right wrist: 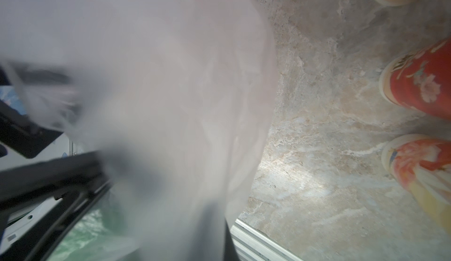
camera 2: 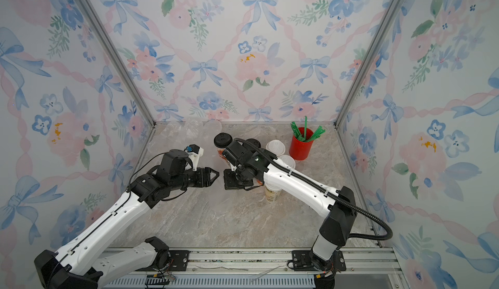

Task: Pack milk tea into plastic carrier bags
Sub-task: Adjust the plastic carrier bag at the center of the board.

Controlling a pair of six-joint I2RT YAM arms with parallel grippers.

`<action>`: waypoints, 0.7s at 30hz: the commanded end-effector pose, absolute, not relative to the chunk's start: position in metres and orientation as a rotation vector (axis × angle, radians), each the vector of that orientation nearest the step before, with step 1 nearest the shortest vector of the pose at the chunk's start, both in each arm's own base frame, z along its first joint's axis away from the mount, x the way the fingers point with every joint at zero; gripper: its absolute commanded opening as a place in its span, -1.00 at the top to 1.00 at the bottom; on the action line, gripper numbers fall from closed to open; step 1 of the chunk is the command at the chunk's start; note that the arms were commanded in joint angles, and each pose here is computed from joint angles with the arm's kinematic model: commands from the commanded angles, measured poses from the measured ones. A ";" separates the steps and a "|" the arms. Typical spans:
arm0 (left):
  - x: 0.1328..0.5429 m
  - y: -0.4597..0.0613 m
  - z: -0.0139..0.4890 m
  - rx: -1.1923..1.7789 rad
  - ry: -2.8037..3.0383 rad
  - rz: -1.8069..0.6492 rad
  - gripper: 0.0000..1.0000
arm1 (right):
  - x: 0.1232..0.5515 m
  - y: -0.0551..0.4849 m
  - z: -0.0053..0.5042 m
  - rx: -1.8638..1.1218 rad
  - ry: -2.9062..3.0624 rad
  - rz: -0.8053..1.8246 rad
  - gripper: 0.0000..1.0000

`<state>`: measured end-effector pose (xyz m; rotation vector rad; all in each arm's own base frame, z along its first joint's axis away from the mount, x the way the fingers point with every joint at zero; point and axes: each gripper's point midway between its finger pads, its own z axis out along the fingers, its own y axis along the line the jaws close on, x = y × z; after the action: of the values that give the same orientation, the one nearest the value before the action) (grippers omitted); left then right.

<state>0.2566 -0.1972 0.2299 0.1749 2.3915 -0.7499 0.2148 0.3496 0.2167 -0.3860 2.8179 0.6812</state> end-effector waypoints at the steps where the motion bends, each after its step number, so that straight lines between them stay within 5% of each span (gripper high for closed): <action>1: 0.246 -0.211 0.224 0.288 2.445 -0.788 -0.54 | 0.210 0.352 0.228 -0.393 2.810 0.689 1.00; 10: 0.238 -0.233 0.191 0.413 2.560 -0.789 -0.56 | 0.211 0.358 0.224 -0.392 2.807 0.718 1.00; 21: 0.236 -0.214 0.155 0.446 2.665 -0.568 0.51 | 0.219 0.328 0.223 -0.334 2.810 0.632 1.00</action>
<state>0.2393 -0.2284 0.1621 0.4268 2.6329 -0.6824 0.2182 0.3482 0.2164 -0.3625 2.8158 0.6795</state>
